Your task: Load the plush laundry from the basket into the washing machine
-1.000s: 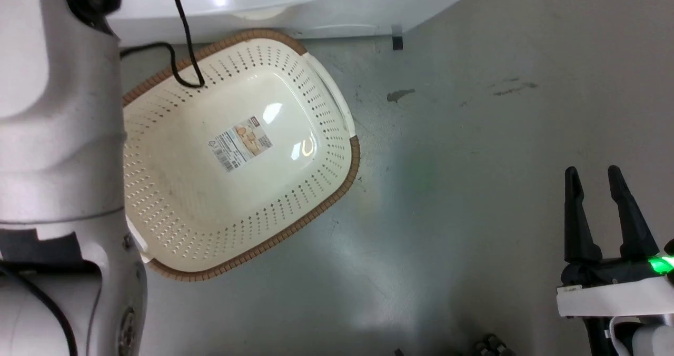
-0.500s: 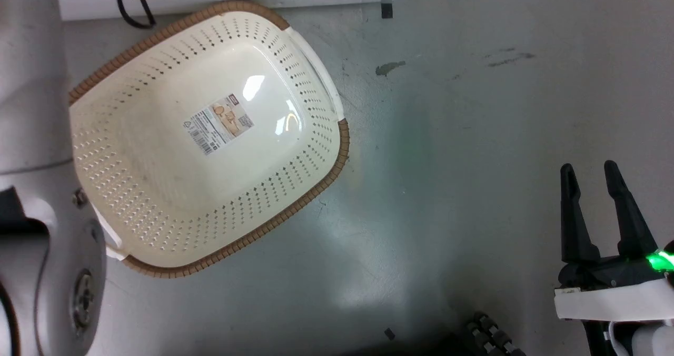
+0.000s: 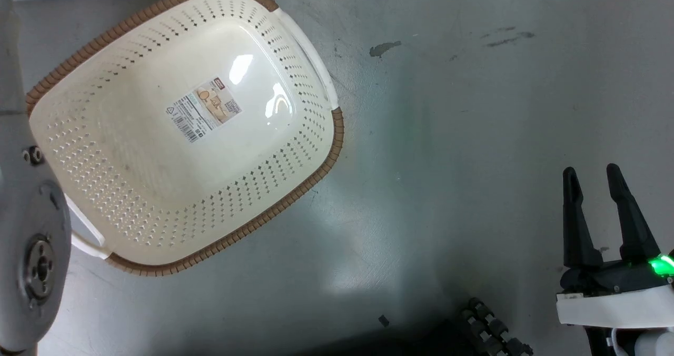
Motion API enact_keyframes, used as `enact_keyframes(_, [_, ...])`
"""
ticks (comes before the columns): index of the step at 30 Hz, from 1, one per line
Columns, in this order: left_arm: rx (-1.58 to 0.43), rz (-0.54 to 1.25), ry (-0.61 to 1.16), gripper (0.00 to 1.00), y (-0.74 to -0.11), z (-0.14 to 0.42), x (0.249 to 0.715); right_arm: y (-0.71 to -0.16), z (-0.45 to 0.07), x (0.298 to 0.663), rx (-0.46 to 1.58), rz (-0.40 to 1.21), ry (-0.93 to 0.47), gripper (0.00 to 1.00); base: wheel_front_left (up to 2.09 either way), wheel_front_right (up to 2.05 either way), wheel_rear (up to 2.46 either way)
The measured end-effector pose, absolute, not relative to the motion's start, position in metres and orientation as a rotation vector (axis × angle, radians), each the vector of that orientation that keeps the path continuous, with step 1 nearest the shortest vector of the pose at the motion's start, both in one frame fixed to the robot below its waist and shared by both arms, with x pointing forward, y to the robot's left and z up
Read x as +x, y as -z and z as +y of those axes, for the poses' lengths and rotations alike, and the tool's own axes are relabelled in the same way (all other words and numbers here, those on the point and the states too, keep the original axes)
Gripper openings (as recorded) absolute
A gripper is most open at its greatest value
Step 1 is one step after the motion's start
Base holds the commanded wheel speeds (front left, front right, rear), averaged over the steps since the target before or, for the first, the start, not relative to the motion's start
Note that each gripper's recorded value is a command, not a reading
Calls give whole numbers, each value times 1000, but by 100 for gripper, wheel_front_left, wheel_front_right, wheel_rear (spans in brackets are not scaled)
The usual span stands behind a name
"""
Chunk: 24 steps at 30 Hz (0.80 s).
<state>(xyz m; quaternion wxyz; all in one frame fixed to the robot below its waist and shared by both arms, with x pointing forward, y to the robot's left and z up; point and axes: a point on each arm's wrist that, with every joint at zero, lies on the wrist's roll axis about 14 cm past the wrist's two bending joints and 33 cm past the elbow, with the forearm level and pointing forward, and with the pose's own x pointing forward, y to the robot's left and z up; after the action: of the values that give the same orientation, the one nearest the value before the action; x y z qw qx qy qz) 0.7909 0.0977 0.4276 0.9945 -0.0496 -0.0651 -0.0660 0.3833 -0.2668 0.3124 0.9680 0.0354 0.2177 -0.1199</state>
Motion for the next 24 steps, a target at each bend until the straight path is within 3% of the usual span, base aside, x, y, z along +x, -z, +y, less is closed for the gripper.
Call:
enact_keyframes(1, [-99, -118, 128, 0, -424, 98, 791, -312, -267, 383, 71, 441, 242, 100, 0, 0, 0])
enact_keyframes(2, [-97, -106, 121, 45, -419, 99, 792, -312, -267, 384, 71, 441, 242, 100, 0, 0, 0])
enact_keyframes(3, [-94, -95, 119, 100, -416, 100, 792, -312, -267, 384, 70, 440, 242, 100, 0, 0, 0])
enact_keyframes(24, [-114, -61, 164, 100, -433, 93, 768, -328, -249, 415, 71, 354, 164, 100, 0, 0, 0])
